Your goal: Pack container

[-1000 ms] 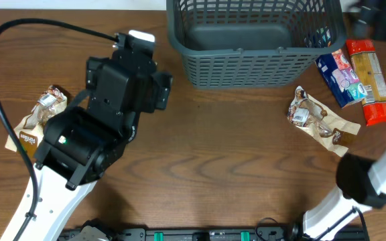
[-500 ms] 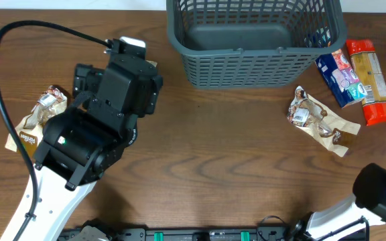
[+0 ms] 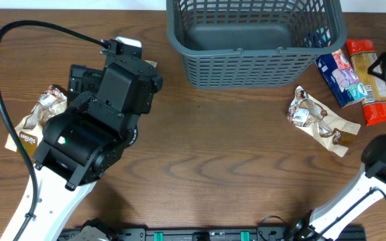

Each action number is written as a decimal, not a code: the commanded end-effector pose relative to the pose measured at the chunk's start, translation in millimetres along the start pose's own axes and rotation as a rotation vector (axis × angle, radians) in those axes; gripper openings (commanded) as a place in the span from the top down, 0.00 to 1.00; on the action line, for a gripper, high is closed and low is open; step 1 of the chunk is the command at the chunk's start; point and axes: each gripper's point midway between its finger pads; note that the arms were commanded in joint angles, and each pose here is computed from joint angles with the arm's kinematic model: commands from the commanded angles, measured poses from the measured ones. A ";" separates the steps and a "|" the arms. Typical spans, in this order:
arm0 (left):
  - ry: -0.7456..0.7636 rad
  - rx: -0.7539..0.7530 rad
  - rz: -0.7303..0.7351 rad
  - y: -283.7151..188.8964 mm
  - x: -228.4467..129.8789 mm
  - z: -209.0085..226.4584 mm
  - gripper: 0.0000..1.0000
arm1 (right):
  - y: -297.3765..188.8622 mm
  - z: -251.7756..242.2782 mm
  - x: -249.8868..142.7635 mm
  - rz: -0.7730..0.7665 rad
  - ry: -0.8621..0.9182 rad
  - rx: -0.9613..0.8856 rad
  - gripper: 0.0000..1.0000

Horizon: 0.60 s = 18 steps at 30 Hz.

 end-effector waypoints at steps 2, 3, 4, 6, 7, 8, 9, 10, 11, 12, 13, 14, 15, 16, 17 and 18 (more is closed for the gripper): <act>0.000 0.027 -0.003 -2.9 1.5 8.2 0.01 | 43.8 -11.2 -5.7 0.087 0.002 -0.007 0.01; 0.000 0.027 -0.002 -2.6 1.4 7.9 0.01 | 56.8 -12.4 -6.5 0.111 0.015 -0.012 0.01; 0.001 0.027 -0.001 -2.2 1.5 7.7 0.01 | 64.6 -13.8 -7.1 0.125 0.023 -0.018 0.01; 0.002 0.026 0.000 -1.9 1.5 7.4 0.01 | 85.2 -14.5 -6.7 0.155 0.035 -0.035 0.01; 0.002 0.026 0.000 -1.9 1.5 7.4 0.01 | 93.3 -13.0 -5.3 0.162 0.032 -0.038 0.01; 0.002 0.026 0.000 -1.7 1.4 7.2 0.01 | 102.5 -10.5 -2.3 0.165 0.023 -0.045 0.01; 0.002 0.026 0.000 -1.8 1.5 7.3 0.01 | 110.0 -8.6 1.4 0.165 0.016 -0.058 0.01; 0.002 0.026 0.000 -1.7 1.5 7.2 0.01 | 115.9 -6.2 5.7 0.161 0.005 -0.072 0.01; 0.002 0.026 0.001 -1.6 1.4 7.1 0.01 | 121.5 -3.0 11.1 0.154 -0.009 -0.093 0.01; 0.002 0.026 0.001 -1.6 1.4 7.1 0.01 | 124.0 0.4 16.3 0.146 -0.025 -0.110 0.01; 0.002 0.026 0.001 -1.7 1.5 7.2 0.01 | 127.6 5.5 22.4 0.136 -0.047 -0.128 0.01; 0.002 0.026 0.001 -1.6 1.4 7.1 0.01 | 129.2 10.3 28.2 0.123 -0.066 -0.141 0.01; 0.003 0.026 0.001 -1.6 1.2 7.1 0.01 | 130.8 15.6 34.1 0.109 -0.084 -0.151 0.01; 0.004 0.026 0.003 -1.7 0.8 7.1 0.01 | 132.7 22.2 40.6 0.092 -0.103 -0.159 0.01; 0.007 0.025 0.007 -1.6 -0.3 6.9 0.01 | 134.2 28.1 45.7 0.078 -0.119 -0.161 0.01; 0.012 0.025 0.012 -1.6 -1.7 6.7 0.01 | 136.3 35.1 50.7 0.066 -0.142 -0.162 0.01</act>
Point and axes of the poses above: each gripper's point midway between its finger pads, its own y axis out along the fingers, its own z axis along the line the jaws close on, x = y × z, and after that the axes turned 14 degrees about y, right-handed
